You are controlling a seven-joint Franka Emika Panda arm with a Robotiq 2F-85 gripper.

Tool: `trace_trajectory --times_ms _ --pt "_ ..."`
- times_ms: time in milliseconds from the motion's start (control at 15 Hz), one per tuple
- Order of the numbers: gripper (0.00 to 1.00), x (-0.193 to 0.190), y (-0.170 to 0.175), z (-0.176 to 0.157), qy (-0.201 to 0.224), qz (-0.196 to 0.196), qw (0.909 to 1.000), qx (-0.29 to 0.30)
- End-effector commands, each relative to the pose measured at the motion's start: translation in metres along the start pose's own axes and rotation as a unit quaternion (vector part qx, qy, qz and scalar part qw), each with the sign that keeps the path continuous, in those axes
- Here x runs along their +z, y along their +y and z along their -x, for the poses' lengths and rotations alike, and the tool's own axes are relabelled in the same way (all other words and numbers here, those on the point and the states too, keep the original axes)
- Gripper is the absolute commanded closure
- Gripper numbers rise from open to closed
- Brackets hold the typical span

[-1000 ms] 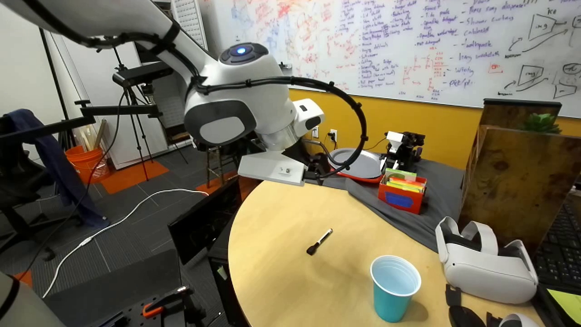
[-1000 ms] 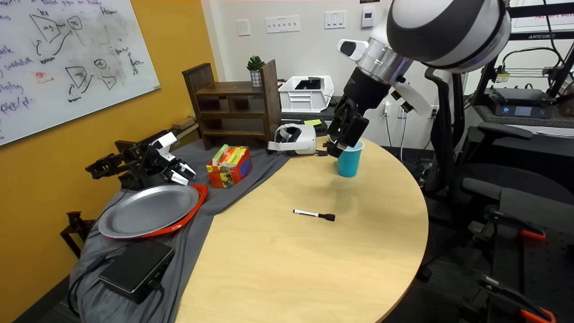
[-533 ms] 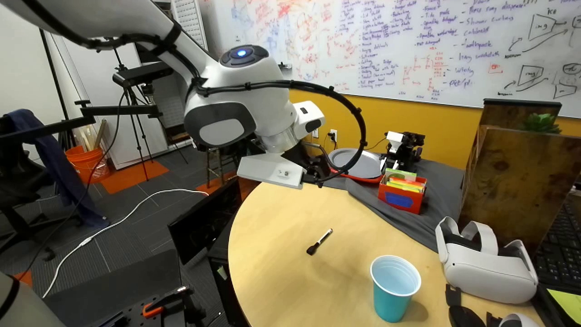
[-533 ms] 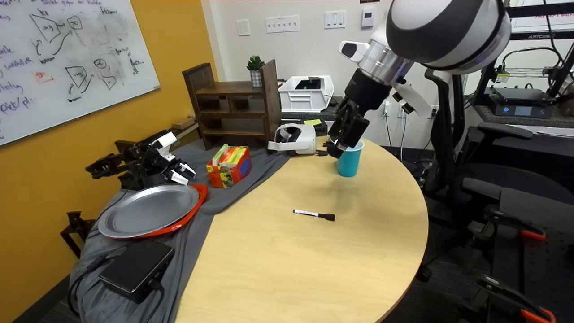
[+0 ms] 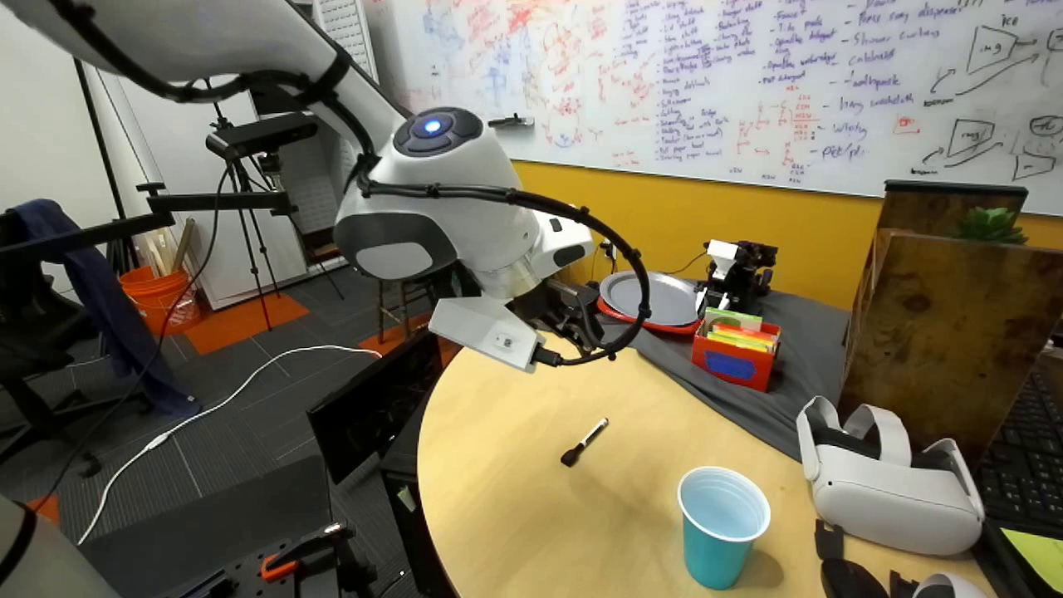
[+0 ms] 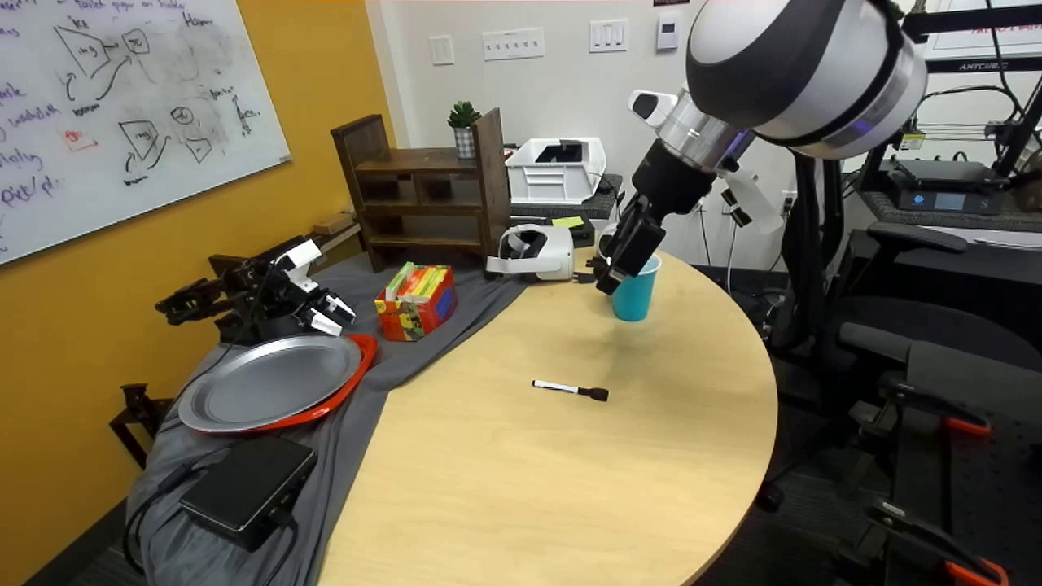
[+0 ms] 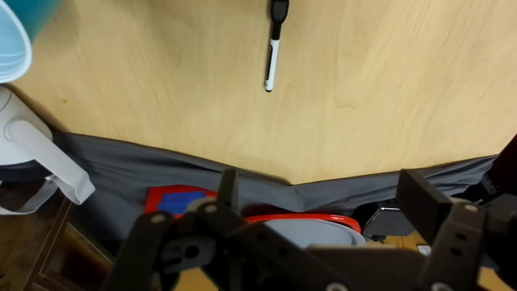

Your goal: Move the black marker to the left side of the table

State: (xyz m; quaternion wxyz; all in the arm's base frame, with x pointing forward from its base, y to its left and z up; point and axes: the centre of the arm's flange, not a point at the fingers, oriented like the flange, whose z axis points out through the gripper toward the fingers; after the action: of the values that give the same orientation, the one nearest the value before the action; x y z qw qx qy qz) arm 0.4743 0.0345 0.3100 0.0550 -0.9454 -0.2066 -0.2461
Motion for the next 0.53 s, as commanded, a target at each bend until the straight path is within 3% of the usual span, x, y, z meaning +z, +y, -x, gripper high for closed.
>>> trace_trajectory --times_ms 0,467 --pt "0.0 0.03 0.007 0.006 0.01 0.002 0.9999 0.005" --pt "0.0 0.07 0.025 0.002 0.0 -0.005 0.9999 0.011"
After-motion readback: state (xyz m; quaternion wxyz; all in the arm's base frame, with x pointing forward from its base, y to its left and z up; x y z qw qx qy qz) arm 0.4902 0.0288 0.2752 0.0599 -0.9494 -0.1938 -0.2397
